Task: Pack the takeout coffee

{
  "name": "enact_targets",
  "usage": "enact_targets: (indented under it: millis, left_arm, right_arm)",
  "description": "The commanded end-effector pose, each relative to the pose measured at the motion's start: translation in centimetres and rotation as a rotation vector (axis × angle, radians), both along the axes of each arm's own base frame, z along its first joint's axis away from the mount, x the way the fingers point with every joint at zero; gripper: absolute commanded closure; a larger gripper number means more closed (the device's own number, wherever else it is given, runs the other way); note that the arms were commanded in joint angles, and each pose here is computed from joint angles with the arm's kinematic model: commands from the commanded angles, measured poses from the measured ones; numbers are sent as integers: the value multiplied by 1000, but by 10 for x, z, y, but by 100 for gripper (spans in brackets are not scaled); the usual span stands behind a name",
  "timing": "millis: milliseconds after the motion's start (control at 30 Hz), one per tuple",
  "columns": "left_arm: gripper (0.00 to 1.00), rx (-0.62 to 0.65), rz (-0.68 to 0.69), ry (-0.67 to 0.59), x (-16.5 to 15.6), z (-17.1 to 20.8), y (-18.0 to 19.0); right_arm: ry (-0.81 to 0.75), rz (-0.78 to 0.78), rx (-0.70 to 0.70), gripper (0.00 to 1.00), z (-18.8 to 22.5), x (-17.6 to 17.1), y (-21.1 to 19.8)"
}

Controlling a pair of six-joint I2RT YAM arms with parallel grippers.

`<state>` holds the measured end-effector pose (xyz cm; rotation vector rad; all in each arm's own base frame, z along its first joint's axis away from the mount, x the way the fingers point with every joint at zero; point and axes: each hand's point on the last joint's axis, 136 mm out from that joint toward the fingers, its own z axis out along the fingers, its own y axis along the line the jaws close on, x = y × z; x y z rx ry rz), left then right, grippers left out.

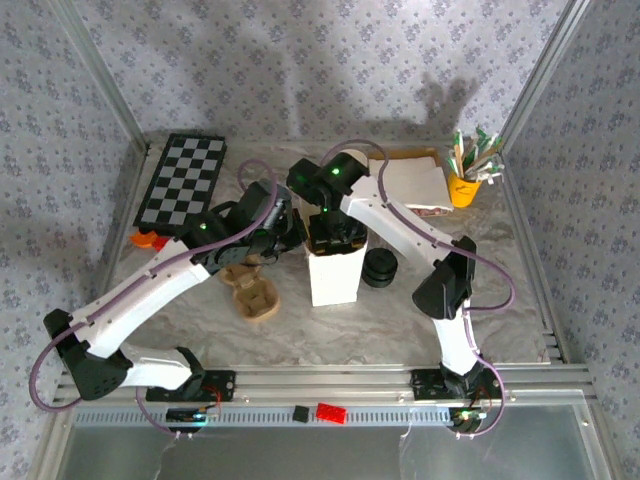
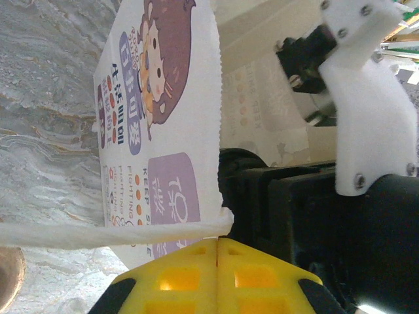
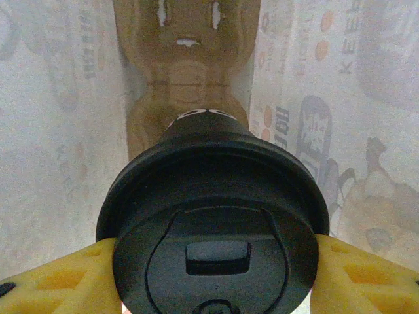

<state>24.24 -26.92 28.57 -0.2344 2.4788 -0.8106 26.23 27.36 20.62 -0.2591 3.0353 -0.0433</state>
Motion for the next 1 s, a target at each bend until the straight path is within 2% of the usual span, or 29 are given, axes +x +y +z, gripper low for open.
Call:
enact_targets:
  millis: [0,367,967]
  left_arm:
    - [95,-20,-15,-28,0,9,2]
    - [94,-33,-45,-28,-3,9,5]
    - [99,-46,-100,-25,-3,5,-9]
  right_arm:
    - [116,-5,-128,42,-7,-22,-29]
    - [121,-6,-99,43,-26,-19,-19]
    - [98,-13,-47,45,-38,-19,-9]
